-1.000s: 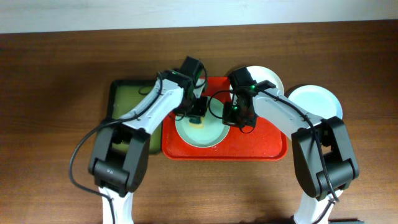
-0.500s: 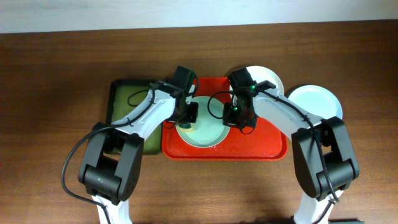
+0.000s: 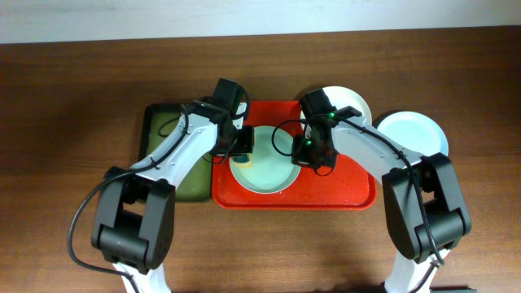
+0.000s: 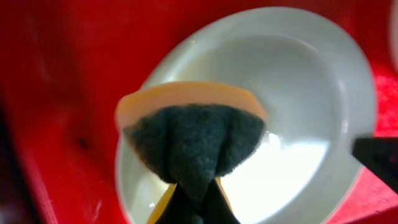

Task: Clean dirty plates on tray and stack at the side
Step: 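Scrub the white plate with the sponge while the right gripper holds its rim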

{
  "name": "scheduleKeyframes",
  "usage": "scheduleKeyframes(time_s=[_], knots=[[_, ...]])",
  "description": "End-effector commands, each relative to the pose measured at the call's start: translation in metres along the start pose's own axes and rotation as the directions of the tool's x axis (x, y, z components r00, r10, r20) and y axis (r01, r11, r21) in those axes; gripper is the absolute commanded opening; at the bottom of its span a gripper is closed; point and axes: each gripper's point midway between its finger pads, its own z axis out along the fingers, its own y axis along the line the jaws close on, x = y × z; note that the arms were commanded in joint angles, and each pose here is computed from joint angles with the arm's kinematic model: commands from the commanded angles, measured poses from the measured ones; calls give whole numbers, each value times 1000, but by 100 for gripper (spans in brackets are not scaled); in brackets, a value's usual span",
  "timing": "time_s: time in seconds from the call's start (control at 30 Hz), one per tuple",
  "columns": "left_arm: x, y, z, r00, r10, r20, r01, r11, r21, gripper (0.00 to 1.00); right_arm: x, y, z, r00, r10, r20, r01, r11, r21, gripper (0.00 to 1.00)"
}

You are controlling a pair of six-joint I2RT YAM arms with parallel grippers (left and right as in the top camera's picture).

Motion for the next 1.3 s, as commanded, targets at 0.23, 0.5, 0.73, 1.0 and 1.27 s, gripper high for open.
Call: scheduleKeyframes(time_s=[0.23,0.5,0.73,1.0,1.27], knots=[[-9,14,-16,999,22,48,-17,995,-98,0,18,15,5,993,86,-80,-92,993,-75,4],[5,29,1,999,42,33,-36,986,-163,0,18,23,8,997,53,-57,-57,996,-73,4],[22,26,28,995,96,14,-95,991,-92,0,17,21,8,997,54,-48,-57,997,-61,4],[-10,3,-15,975,196,107,-192,980,-47,0,15,22,8,998,51,-40,-54,996,-67,4],[35,-9,63,977,199,-78,-199,980,6,0,15,22,8,998,51,-40,-53,996,-67,4]])
